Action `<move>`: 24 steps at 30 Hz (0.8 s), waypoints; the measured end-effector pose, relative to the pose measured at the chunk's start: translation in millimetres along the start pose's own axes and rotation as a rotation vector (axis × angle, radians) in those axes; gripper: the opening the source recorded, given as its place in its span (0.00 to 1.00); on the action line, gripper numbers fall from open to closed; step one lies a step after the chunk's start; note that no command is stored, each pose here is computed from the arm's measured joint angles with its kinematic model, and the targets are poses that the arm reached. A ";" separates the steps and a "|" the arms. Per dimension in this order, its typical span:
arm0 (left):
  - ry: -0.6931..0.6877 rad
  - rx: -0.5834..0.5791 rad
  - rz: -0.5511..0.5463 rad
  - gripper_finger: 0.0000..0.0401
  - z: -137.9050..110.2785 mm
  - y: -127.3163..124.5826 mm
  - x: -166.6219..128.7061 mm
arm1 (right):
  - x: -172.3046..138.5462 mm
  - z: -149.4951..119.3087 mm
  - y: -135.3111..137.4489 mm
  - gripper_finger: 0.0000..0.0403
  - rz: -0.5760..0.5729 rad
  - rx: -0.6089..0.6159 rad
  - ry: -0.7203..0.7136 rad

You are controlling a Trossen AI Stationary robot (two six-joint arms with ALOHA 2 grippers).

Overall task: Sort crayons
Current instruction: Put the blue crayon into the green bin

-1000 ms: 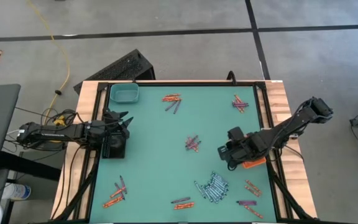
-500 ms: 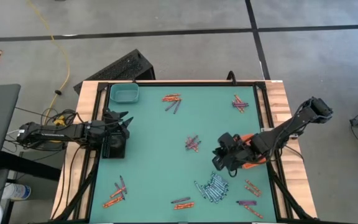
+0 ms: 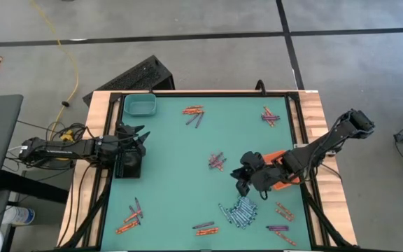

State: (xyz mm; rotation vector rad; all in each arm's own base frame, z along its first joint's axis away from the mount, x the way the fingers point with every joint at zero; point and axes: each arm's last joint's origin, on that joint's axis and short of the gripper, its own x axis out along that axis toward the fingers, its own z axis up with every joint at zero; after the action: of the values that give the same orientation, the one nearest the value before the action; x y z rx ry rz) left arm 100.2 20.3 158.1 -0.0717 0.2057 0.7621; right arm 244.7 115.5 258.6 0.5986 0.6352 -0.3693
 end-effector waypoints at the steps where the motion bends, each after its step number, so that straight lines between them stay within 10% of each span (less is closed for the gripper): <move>1: 0.000 0.000 0.000 0.44 0.0 0.0 0.0 | -0.4 -0.6 0.7 0.18 0.004 -0.001 0.000; 24: -0.001 -0.003 -0.008 0.44 0.3 -0.2 0.0 | 51.3 -35.1 19.9 0.18 0.067 -0.037 0.138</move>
State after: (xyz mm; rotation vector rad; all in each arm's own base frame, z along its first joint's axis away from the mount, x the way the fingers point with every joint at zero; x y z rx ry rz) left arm 100.4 20.1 158.4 -0.0747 0.2029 0.7548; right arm 277.5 145.5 210.7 0.6123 0.7511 -0.2546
